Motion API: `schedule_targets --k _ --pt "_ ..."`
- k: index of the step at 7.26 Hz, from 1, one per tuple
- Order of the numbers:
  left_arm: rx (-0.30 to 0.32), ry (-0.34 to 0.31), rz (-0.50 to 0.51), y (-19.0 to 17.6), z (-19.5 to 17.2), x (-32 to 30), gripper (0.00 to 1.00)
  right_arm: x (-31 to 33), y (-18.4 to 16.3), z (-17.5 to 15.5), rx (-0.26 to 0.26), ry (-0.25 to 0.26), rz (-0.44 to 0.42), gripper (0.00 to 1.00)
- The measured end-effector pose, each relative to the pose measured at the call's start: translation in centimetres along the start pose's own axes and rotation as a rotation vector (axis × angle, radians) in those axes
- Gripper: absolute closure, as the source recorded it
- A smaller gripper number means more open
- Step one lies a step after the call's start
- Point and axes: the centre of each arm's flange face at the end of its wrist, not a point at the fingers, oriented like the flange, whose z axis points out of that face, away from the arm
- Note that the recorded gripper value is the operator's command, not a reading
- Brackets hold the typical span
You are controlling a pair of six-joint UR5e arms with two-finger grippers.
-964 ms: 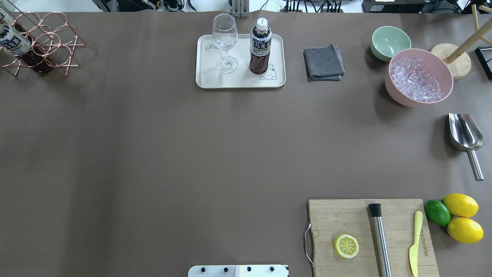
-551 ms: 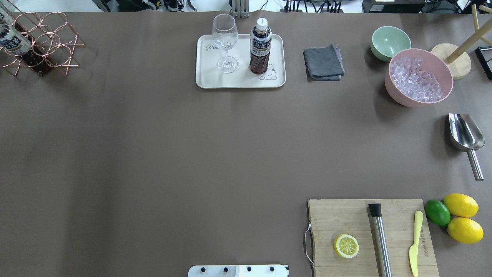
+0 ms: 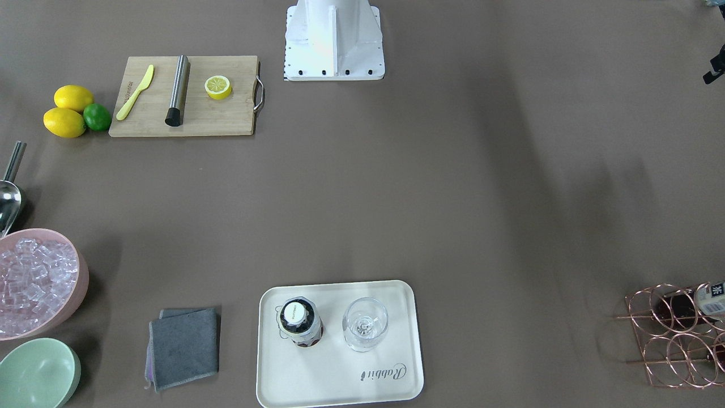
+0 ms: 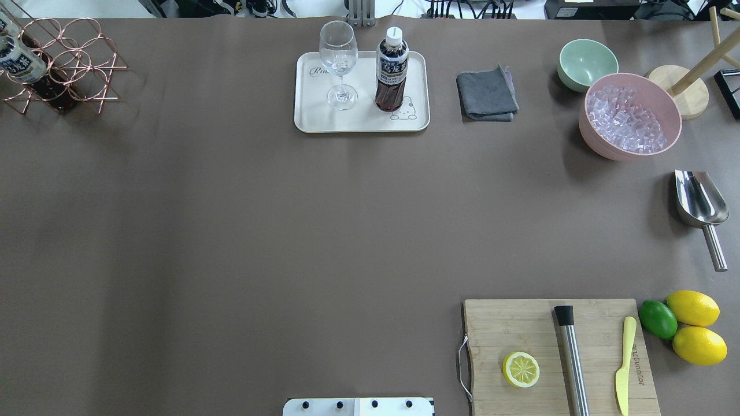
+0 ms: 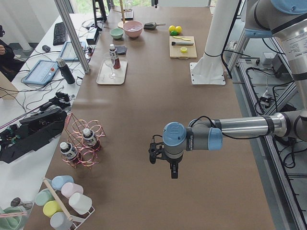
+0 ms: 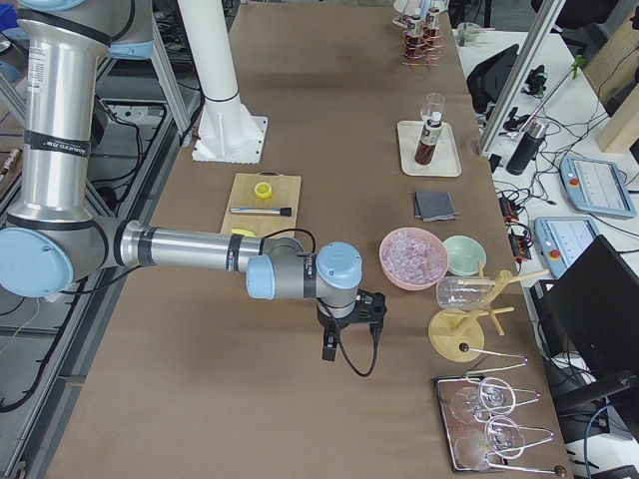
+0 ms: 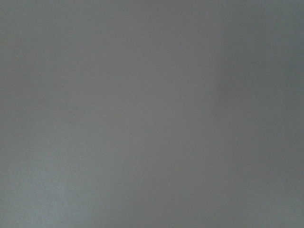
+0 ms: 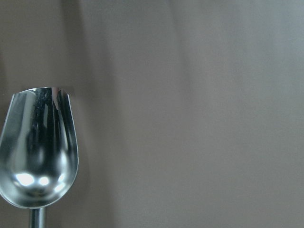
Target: Take tea from basket to plate
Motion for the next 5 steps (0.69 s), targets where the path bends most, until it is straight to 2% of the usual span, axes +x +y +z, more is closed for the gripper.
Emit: schedule_targets --k 5 --pt "0.029 0.004 -0.032 0.37 -0.91 -0.98 0.02 0.20 0.06 0.19 -0.003 0.002 -0.019 0.00"
